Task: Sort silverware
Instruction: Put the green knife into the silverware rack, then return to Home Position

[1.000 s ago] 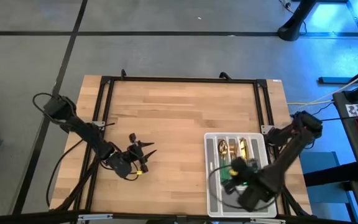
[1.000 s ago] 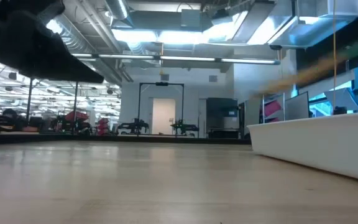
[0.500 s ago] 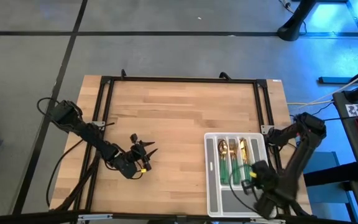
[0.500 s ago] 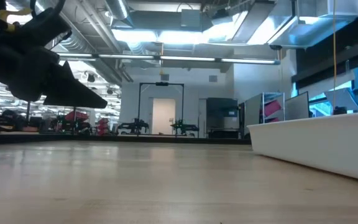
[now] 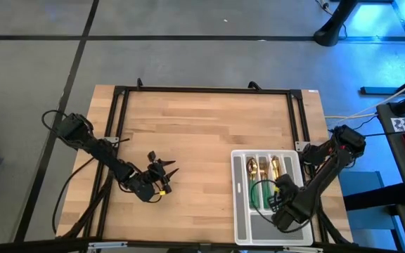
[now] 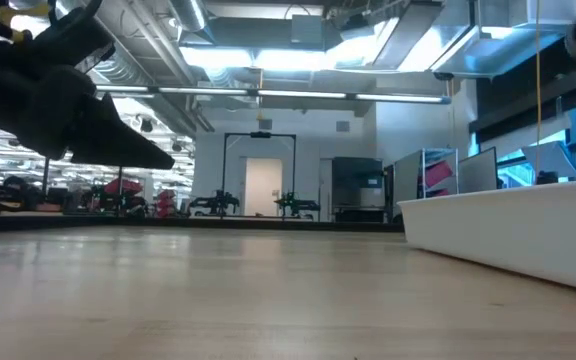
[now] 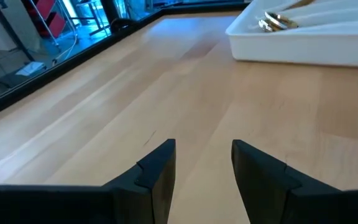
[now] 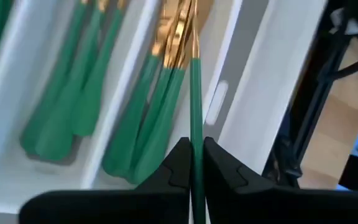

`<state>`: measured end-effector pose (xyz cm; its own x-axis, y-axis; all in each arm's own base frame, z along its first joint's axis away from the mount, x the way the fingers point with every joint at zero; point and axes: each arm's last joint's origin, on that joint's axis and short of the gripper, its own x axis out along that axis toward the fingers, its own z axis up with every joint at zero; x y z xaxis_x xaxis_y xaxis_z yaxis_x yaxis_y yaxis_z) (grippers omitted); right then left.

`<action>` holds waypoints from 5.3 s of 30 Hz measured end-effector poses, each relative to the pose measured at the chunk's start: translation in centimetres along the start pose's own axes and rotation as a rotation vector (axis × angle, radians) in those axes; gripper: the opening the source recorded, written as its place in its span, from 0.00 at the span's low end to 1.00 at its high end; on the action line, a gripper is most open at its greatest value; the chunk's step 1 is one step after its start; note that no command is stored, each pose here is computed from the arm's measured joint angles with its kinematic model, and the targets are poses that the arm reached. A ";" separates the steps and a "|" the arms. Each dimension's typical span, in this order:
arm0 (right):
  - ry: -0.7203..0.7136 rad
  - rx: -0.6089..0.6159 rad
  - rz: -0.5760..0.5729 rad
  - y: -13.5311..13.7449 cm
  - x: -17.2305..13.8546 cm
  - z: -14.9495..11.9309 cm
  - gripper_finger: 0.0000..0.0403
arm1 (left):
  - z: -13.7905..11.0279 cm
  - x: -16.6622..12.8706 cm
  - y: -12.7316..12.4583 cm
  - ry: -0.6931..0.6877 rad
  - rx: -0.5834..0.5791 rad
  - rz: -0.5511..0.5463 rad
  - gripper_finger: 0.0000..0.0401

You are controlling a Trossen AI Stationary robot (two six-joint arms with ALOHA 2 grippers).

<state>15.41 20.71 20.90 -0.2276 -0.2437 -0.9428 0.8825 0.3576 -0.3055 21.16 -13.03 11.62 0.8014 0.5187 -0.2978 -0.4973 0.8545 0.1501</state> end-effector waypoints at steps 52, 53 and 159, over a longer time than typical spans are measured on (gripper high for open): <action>-0.938 -0.702 1.157 -0.1 3.1 15.3 0.02 | 10.6 11.8 18.8 -0.332 -0.263 -0.487 0.02; -0.982 -0.716 1.166 -0.6 2.8 16.3 0.01 | 10.9 11.3 19.4 -0.324 -0.237 -0.466 0.03; -1.368 -0.547 1.266 -11.3 10.3 16.1 0.00 | 0.7 -2.3 18.6 -0.210 -0.140 -0.407 0.00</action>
<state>9.73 -0.38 16.82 0.9996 0.0101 0.0259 -0.0127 0.9946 0.1032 10.32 1.68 15.76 0.9831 0.1492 -0.1065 -0.1573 0.9849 -0.0722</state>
